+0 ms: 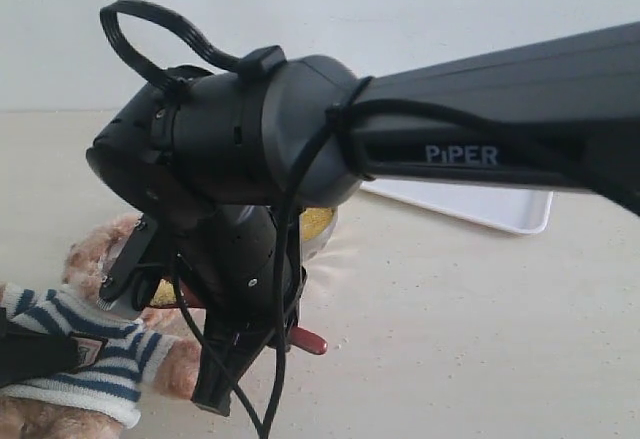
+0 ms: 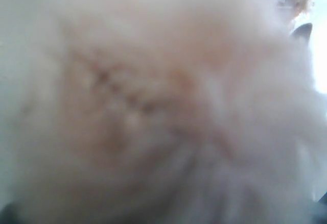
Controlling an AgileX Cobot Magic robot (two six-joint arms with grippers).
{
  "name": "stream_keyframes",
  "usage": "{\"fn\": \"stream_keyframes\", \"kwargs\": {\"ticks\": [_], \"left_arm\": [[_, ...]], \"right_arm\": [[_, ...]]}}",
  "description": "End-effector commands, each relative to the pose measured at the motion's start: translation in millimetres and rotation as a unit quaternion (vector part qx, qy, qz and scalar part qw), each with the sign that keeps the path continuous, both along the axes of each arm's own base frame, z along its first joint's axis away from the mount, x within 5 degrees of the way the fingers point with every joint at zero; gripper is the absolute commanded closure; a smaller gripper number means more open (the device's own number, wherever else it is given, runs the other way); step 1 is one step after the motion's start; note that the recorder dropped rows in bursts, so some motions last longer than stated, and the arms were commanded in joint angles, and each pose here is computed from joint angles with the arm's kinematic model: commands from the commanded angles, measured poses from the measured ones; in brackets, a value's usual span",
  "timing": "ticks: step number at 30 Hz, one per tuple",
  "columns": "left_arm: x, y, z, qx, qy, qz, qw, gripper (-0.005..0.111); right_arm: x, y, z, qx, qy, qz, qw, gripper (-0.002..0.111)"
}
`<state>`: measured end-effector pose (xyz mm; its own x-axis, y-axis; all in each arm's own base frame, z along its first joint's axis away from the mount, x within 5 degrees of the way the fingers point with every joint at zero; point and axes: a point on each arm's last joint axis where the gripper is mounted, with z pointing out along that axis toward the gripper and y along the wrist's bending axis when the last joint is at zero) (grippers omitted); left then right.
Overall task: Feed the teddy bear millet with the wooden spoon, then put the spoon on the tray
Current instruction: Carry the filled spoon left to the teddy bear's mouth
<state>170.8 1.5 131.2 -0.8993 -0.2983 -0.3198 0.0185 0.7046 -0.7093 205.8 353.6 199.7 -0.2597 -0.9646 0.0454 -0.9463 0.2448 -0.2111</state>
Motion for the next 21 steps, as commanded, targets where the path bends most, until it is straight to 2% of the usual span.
{"fn": "stream_keyframes", "kwargs": {"ticks": [1, 21], "left_arm": [[-0.1, -1.0, 2.7, -0.009, -0.007, 0.001, 1.0, 0.101], [-0.1, -1.0, 2.7, -0.009, -0.007, 0.001, 1.0, 0.101]], "right_arm": [[3.0, -2.5, 4.0, -0.004, -0.02, 0.001, 1.0, 0.109], [2.0, 1.3, 8.6, -0.021, -0.062, 0.035, 0.997, 0.109]]}}
